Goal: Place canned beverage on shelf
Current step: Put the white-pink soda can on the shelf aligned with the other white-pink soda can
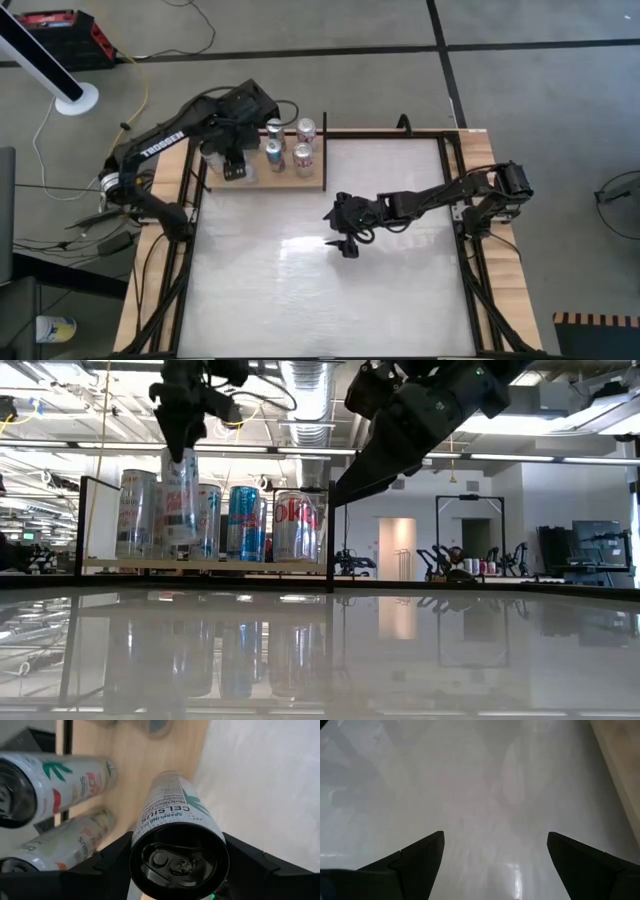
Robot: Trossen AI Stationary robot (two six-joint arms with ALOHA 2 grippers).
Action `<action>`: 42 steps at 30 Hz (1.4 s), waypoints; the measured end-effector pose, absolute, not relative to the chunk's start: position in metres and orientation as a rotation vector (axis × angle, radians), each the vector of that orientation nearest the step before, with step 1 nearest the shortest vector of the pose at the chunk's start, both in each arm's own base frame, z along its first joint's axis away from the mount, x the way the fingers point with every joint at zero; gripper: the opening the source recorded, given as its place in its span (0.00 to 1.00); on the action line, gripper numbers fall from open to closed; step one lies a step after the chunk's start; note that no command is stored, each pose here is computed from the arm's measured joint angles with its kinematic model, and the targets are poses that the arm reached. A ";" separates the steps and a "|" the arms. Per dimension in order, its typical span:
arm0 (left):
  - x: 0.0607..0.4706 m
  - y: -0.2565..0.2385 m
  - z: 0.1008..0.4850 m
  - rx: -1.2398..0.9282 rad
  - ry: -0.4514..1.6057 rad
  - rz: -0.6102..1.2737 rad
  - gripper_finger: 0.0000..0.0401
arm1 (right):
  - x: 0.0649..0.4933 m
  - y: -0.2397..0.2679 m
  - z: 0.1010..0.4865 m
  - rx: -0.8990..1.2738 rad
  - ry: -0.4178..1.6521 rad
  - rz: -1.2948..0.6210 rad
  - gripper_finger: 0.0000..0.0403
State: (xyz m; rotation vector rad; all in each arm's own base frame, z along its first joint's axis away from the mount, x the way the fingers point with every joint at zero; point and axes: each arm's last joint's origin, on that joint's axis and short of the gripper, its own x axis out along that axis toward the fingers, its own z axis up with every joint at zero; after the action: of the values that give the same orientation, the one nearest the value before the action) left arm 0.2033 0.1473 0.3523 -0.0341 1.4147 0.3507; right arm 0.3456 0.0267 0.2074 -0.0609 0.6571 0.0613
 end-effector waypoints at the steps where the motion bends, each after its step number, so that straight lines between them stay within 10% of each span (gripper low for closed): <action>1: 0.204 0.150 0.350 -0.041 1.429 0.347 0.58 | 0.346 0.025 0.207 -0.059 0.656 0.057 0.94; 42: 0.217 0.165 0.365 0.001 1.401 0.439 0.79 | 0.346 0.024 0.208 -0.064 0.654 0.057 0.94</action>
State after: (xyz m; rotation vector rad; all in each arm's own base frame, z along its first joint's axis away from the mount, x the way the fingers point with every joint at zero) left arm 0.2165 0.1651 0.3645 0.0010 1.4013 0.4394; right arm 0.3460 0.0236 0.2077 -0.0637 0.6539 0.0569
